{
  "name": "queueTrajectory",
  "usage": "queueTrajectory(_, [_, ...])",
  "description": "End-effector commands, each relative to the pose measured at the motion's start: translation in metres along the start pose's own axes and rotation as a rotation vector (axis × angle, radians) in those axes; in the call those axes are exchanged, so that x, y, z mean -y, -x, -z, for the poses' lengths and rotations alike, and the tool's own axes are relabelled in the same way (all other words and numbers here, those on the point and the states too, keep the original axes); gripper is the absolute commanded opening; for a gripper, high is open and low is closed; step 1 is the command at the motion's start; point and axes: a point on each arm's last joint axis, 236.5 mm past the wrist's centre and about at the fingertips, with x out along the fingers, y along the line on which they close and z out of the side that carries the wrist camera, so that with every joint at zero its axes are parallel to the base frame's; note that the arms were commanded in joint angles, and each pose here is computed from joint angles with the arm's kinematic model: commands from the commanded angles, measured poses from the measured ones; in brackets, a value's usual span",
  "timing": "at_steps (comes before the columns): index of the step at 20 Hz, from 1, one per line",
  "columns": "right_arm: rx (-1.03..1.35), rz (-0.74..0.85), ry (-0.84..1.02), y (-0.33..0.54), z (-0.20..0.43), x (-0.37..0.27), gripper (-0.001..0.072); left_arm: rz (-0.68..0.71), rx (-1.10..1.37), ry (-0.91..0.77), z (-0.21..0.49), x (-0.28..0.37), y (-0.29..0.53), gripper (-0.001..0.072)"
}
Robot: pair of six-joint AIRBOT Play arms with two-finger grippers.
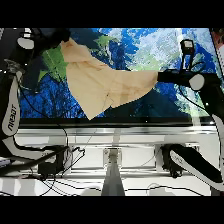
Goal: Fold the clothes and pants, and hang the long-sleeved shirts on hangers.
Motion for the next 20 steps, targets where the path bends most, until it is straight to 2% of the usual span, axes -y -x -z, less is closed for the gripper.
queueTrajectory(1, [-0.025,0.007,-0.031,-0.021,0.007,0.004,0.0010,-0.055,-0.134,-0.110,0.028,-0.027,0.004,0.0710])
queueTrajectory(3, [-0.020,0.008,-0.029,-0.020,0.006,0.004,0.0010,-0.071,-0.303,-0.125,0.056,-0.049,0.031,0.0680])
queueTrajectory(4, [-0.021,0.008,-0.028,-0.020,0.006,0.004,0.0010,-0.077,-0.389,-0.108,0.070,-0.061,0.046,0.0539])
queueTrajectory(5, [-0.020,0.008,-0.028,-0.020,0.006,0.004,0.0010,-0.085,-0.472,-0.084,0.085,-0.075,0.062,0.0461])
queueTrajectory(8, [-0.020,0.008,-0.028,-0.020,0.006,0.004,0.0010,-0.059,-0.622,0.039,0.120,-0.096,0.096,0.0444])
queueTrajectory(10, [-0.020,0.008,-0.028,-0.021,0.006,0.004,0.0010,0.000,-0.680,0.091,0.153,-0.091,0.113,0.0296])
queueTrajectory(11, [-0.020,0.008,-0.029,-0.021,0.006,0.004,0.0010,0.027,-0.677,0.119,0.168,-0.087,0.117,0.0261])
queueTrajectory(13, [-0.019,0.008,-0.028,-0.021,0.006,0.004,0.0010,0.078,-0.654,0.200,0.199,-0.073,0.121,0.0267])
queueTrajectory(14, [-0.018,0.009,-0.028,-0.021,0.005,0.004,0.0010,0.083,-0.652,0.244,0.216,-0.071,0.121,0.0316])
queueTrajectory(16, [-0.017,0.009,-0.028,-0.021,0.005,0.004,0.0010,0.071,-0.650,0.322,0.245,-0.072,0.117,0.0675])
queueTrajectory(20, [-0.017,0.008,-0.027,-0.021,0.005,0.004,0.0010,0.111,-0.712,0.256,0.280,-0.069,0.110,0.0683])
